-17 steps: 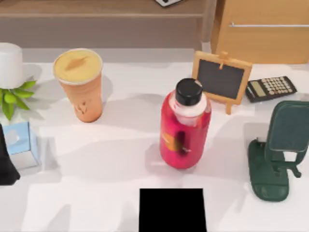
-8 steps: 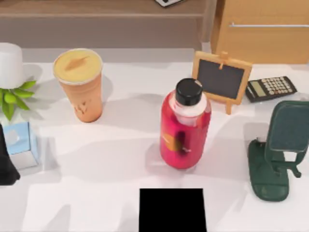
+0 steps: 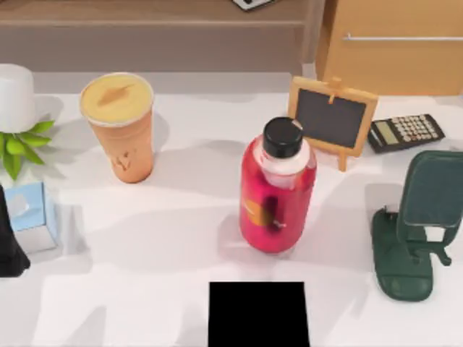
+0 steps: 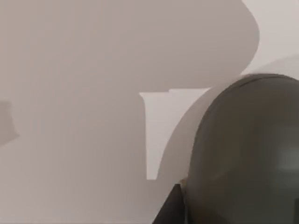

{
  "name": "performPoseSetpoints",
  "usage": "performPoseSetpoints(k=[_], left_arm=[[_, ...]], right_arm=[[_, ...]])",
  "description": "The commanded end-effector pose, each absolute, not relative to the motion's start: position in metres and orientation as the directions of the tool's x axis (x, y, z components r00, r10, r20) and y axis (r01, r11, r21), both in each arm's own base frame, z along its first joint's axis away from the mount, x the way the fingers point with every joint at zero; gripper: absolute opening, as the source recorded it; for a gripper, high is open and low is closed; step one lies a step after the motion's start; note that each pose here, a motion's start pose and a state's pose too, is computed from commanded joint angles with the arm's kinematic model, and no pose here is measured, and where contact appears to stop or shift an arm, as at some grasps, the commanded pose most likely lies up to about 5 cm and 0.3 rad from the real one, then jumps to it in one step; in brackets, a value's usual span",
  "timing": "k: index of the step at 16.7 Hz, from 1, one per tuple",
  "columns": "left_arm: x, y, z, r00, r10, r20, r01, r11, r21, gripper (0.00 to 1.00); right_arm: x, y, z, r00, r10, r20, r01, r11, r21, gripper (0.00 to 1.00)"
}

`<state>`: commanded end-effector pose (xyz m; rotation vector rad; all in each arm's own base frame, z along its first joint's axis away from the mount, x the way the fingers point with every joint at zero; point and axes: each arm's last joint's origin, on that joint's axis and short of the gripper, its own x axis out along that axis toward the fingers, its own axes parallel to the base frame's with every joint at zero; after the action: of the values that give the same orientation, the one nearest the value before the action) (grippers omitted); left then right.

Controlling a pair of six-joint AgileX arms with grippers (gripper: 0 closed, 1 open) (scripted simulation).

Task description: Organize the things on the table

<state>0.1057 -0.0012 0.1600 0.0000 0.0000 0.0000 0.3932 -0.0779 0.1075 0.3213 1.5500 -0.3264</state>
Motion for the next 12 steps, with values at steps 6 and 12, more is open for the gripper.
performPoseSetpoints(k=[6,12], left_arm=[[0.106,-0.001,0.160,1.000,0.000,0.000,0.000,1.000,0.000,1.00],[0.106,-0.001,0.160,1.000,0.000,0.000,0.000,1.000,0.000,1.00]], right_arm=[[0.394,-0.078,0.115,0.011,-0.005,-1.000,0.400,0.916,0.000,0.00],[0.398,-0.078,0.172,0.003,-0.004,-1.000,0.400,0.917,-0.002,0.00]])
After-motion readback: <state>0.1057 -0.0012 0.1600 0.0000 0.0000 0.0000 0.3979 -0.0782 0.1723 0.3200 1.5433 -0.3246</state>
